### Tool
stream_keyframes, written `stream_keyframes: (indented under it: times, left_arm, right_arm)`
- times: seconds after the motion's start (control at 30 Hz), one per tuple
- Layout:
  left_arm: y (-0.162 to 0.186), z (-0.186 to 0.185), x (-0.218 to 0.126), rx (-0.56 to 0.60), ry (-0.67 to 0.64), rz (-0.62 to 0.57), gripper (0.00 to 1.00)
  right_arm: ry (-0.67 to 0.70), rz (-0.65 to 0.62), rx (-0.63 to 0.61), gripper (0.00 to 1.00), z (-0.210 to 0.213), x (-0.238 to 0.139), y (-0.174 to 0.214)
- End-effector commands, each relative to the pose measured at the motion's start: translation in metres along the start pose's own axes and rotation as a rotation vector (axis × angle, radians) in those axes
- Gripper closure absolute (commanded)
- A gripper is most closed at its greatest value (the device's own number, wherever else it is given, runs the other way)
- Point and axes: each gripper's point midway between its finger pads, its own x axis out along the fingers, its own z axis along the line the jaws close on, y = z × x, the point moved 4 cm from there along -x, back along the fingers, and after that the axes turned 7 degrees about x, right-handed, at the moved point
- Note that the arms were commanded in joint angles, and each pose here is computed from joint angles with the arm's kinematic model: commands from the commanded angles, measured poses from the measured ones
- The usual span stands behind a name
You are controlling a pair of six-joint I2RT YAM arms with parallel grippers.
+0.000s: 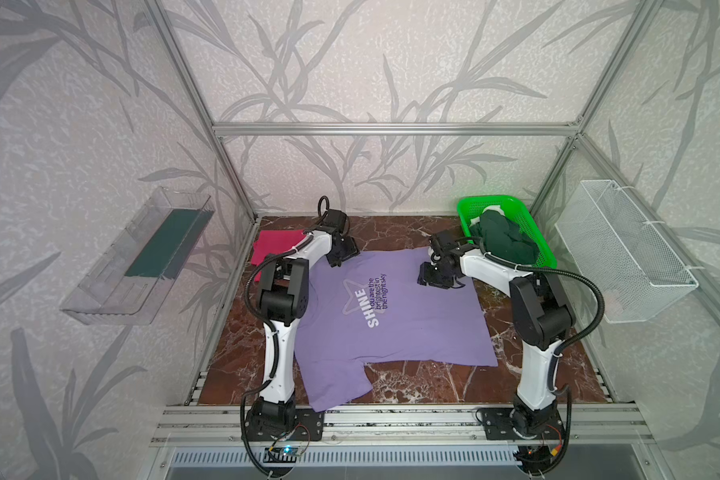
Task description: Fold and stack the t-shirts
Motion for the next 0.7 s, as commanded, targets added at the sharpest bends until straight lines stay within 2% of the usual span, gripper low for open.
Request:
stream_keyframes:
  times: [0.0, 0.17, 0.43, 0.57, 0.67]
  left_arm:
    - [-0.011, -0.008, 0.014, -0.031, 0.075, -0.026, 0.31]
    - [-0.034, -0.024, 0.017, -0.016, 0.148, -0.106, 0.31]
    - [-0.077, -0.039, 0.038, 0.052, 0.125, -0.153, 0.31]
    - [-0.104, -0.058, 0.050, 0.129, 0.202, -0.220, 0.30]
    - [-0.126, -0.074, 0.051, 0.179, 0.316, -0.293, 0.30]
  right_arm:
    - [-0.004, 0.029, 0.028, 0.44, -0.008, 0.004, 0.011]
    - [0.001, 0.046, 0.043, 0.44, -0.018, 0.007, 0.023]
    - [0.013, 0.057, 0.069, 0.44, -0.033, 0.002, 0.039]
    - [0.022, 0.076, 0.079, 0.44, -0.038, 0.003, 0.048]
    - [0.022, 0.078, 0.082, 0.44, -0.040, 0.000, 0.051]
